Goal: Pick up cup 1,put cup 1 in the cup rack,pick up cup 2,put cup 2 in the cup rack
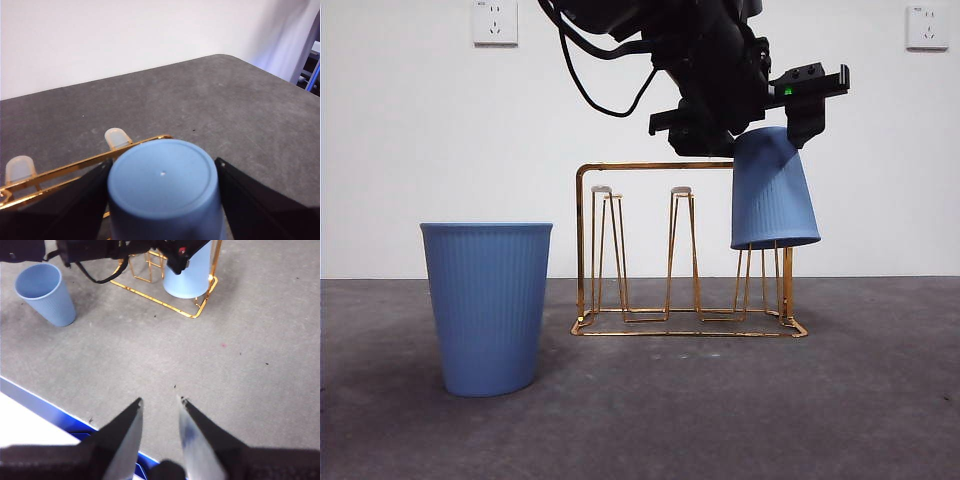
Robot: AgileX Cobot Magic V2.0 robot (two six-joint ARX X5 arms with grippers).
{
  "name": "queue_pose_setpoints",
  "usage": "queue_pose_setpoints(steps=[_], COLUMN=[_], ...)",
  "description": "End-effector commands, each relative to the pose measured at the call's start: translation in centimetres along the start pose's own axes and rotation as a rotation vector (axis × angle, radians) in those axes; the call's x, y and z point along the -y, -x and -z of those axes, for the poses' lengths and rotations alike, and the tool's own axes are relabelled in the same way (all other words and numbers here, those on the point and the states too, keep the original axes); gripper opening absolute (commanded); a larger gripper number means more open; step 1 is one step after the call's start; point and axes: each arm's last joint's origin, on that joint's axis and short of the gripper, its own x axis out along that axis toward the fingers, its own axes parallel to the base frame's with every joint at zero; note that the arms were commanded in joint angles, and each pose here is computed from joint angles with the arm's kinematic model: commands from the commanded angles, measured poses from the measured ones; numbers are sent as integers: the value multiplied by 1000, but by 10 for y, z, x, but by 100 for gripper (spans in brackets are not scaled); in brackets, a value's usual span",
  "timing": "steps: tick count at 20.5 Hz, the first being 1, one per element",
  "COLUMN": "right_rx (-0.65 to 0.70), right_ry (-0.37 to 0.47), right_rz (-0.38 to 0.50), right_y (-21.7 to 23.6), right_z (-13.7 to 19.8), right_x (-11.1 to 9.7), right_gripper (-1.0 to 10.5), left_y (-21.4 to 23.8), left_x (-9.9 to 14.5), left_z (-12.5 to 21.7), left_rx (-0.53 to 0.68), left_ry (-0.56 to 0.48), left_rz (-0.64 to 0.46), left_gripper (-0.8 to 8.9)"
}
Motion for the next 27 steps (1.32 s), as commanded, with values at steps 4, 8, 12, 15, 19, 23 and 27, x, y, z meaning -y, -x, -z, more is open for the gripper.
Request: queue_pose_setpoints(steps=[4,8,12,15,19,23,27], right_rx=[-29,-28,-28,-28,-28,-29,-28], right_ry=[4,4,11,14,20,24,28], right_rz=[5,5,5,5,4,4,4], right_y=[-1,-1,-1,-1,-1,-1,-1], right_z=[3,3,3,3,3,3,3], right_x=[0,0,0,0,0,0,0], right_gripper=[124,124,124,124,124,124,124], left_y=[-4,-5,-4,-4,-3,-2,-3], left_x=[6,12,14,14,13,11,10], left_z=[15,25,27,27,32,36,36], left_rx=[-61,-95,-109,-110,-154,-201,-203], left_ry=[20,13,10,8,1,-4,1], left_rz=[-1,5,5,-9,-21,-34,-36], left_gripper=[-7,-7,-7,-7,-8,11,271])
